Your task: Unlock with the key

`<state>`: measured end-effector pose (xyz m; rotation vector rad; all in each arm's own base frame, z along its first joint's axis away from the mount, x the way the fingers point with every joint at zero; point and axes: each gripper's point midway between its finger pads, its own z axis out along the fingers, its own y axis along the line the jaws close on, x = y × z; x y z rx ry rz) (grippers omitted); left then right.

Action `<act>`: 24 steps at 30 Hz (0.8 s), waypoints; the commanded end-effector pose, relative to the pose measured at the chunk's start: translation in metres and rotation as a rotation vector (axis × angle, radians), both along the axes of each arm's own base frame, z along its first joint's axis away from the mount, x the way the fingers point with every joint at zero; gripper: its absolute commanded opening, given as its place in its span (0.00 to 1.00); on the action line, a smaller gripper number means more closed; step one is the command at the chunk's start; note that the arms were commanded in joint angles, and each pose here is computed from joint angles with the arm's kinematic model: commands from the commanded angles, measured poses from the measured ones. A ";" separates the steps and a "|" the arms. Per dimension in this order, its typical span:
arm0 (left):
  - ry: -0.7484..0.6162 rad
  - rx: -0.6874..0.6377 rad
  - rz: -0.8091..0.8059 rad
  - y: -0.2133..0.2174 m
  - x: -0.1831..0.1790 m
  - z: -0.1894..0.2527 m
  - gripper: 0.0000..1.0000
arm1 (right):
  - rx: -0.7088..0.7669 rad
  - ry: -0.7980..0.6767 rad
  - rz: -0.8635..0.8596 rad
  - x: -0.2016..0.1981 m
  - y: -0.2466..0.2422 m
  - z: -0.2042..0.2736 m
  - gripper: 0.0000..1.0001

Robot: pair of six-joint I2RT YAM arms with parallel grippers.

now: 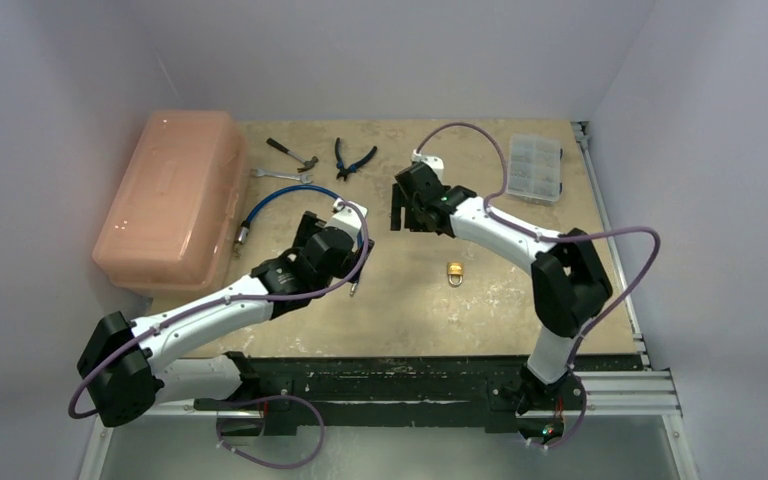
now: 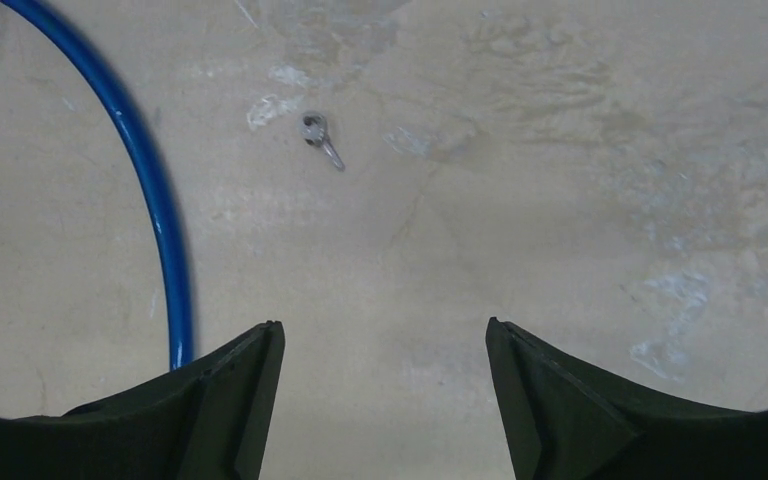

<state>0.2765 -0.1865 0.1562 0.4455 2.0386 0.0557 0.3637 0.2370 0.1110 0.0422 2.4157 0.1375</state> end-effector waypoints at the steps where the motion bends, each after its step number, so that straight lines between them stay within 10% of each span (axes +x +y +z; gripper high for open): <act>1: -0.035 0.134 -0.066 0.011 0.004 0.015 0.99 | 0.037 0.012 0.021 0.021 0.023 0.008 0.79; 24: -0.024 0.156 0.006 0.036 0.007 -0.001 0.96 | -0.100 0.068 0.037 0.082 0.051 -0.047 0.50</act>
